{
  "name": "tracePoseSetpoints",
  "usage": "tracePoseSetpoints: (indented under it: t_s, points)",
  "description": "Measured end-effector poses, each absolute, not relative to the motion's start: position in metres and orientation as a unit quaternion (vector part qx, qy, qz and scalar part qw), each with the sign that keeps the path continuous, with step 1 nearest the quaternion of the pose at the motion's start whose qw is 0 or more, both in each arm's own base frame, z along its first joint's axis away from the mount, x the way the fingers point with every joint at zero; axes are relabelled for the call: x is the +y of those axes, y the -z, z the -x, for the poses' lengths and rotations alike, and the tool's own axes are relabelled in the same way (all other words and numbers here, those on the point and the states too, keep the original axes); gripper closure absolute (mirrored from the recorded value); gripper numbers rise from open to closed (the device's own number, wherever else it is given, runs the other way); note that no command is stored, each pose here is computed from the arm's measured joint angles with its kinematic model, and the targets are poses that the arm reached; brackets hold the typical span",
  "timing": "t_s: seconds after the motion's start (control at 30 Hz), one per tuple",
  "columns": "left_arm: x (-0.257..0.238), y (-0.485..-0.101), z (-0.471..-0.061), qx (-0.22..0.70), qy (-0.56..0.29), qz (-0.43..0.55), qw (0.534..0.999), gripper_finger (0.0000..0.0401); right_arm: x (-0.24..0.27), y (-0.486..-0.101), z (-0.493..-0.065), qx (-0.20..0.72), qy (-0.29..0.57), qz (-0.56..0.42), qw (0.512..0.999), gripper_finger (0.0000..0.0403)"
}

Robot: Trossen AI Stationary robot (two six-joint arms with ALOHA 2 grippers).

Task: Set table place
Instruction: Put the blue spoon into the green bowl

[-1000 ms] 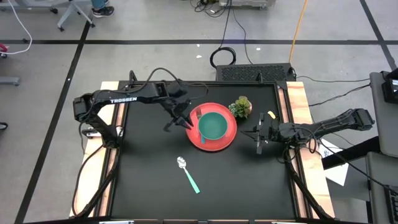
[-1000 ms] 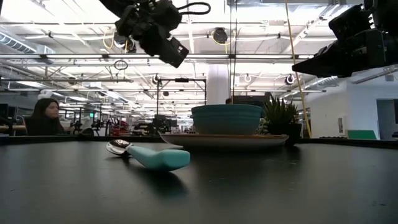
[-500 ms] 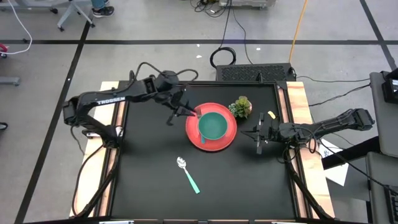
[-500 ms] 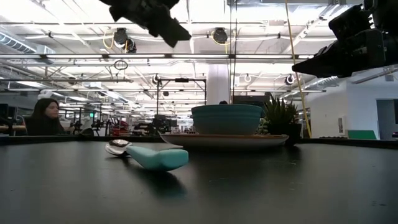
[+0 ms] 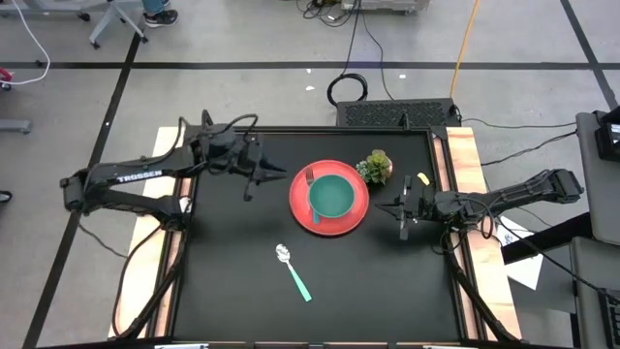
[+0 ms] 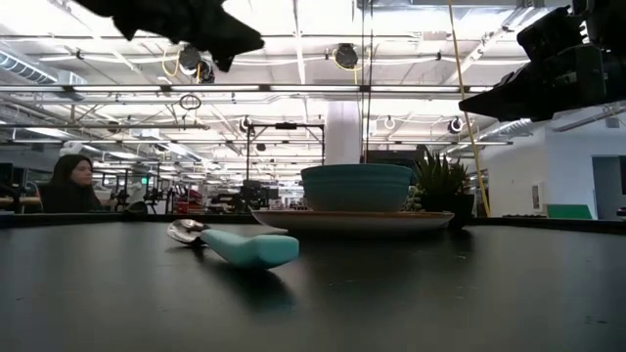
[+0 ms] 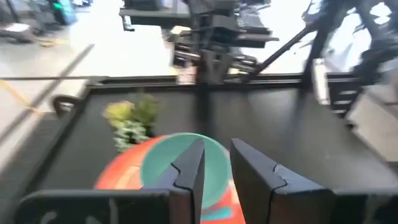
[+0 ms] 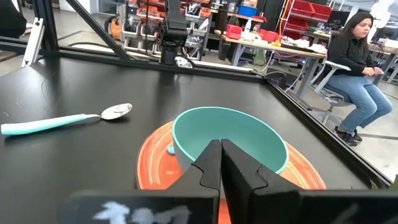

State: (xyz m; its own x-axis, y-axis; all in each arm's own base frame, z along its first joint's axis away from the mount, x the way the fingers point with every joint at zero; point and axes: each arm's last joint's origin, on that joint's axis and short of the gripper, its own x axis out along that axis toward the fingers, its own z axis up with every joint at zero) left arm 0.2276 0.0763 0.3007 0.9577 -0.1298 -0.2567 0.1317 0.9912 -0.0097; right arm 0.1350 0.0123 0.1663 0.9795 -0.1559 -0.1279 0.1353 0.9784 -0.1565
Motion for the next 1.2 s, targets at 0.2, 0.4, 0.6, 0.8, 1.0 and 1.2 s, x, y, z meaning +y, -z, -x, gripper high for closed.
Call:
tracePoseSetpoints:
  t_s: [0.2, 0.4, 0.6, 0.8, 1.0, 1.2]
  points:
    - [0.06, -0.273, -0.211, 0.125, 0.096, 0.013, 0.987, 0.032, 0.012, -0.167, -0.135, 0.066, 0.074, 0.073, 0.992, 0.0403]
    - [0.046, -0.242, -0.197, 0.072, 0.107, -0.013, 0.992, 0.032, 0.012, -0.168, -0.135, 0.064, 0.074, 0.072, 0.993, 0.0403]
    - [0.039, -0.212, -0.183, 0.056, 0.083, 0.003, 0.995, 0.032, 0.012, -0.168, -0.135, 0.062, 0.074, 0.071, 0.993, 0.0403]
    - [0.037, -0.194, -0.176, 0.078, 0.084, 0.008, 0.993, 0.032, 0.012, -0.168, -0.135, 0.062, 0.074, 0.071, 0.993, 0.0403]
    - [0.036, -0.175, -0.168, 0.095, 0.074, -0.02, 0.993, 0.032, 0.013, -0.168, -0.135, 0.062, 0.071, 0.071, 0.993, 0.0403]
    - [0.035, -0.166, -0.163, 0.085, 0.069, -0.036, 0.993, 0.032, 0.014, -0.168, -0.135, 0.062, 0.057, 0.07, 0.994, 0.0403]
